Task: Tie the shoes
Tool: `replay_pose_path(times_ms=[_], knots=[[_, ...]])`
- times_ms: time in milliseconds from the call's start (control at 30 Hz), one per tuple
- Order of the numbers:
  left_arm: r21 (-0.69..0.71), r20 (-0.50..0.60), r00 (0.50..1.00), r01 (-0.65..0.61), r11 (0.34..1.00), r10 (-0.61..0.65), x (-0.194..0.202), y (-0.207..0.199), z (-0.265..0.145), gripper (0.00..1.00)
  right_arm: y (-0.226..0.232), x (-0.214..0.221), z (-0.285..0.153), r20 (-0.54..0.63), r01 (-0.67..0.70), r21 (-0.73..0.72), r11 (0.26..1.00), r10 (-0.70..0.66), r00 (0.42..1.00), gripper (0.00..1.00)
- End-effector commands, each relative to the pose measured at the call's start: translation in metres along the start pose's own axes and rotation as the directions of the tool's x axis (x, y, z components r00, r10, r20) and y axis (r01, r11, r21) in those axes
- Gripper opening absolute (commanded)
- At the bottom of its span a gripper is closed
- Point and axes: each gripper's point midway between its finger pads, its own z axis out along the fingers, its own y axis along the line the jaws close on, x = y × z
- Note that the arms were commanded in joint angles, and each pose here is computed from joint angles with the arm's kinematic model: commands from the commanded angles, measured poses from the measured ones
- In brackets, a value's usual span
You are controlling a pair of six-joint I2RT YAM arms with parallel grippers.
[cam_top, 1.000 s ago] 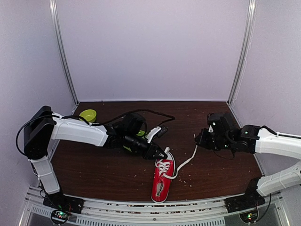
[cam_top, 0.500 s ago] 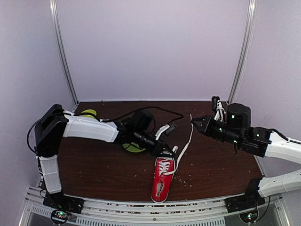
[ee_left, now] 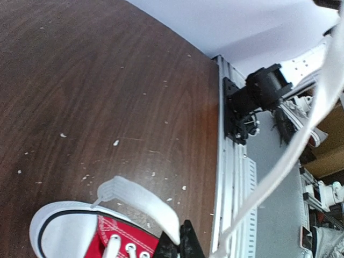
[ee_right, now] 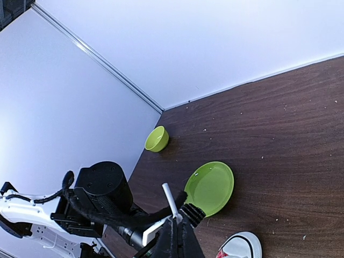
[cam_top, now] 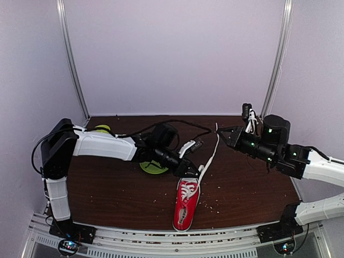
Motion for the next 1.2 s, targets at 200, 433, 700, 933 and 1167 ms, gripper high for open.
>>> replay_pose_path(times_ms=[200, 433, 700, 933, 1167], knots=[[-0.296, 0.166, 0.983, 0.127, 0.947, -0.08, -0.027, 0.066, -0.042, 0.0, 0.025, -0.022, -0.014, 0.068, 0.026, -0.083, 0.996, -0.02, 0.997, 0.0], [-0.306, 0.237, 0.971, 0.088, 0.948, -0.014, -0.036, 0.054, -0.071, 0.0, -0.001, -0.021, -0.025, 0.093, 0.026, 0.026, 0.999, -0.028, 0.995, 0.0], [-0.208, 0.194, 0.981, 0.015, 0.978, 0.027, -0.012, 0.021, -0.081, 0.0, -0.018, -0.021, -0.029, 0.11, 0.041, 0.103, 0.994, -0.052, 0.993, 0.0], [-0.361, 0.129, 0.98, 0.192, 0.913, -0.154, 0.007, 0.081, -0.059, 0.0, -0.037, -0.003, -0.02, 0.075, 0.01, 0.149, 0.989, -0.022, 0.997, 0.0], [-0.357, 0.135, 0.969, 0.244, 0.901, -0.209, -0.002, 0.099, -0.042, 0.43, -0.047, 0.004, -0.021, 0.067, 0.013, 0.181, 0.983, -0.026, 0.997, 0.0]])
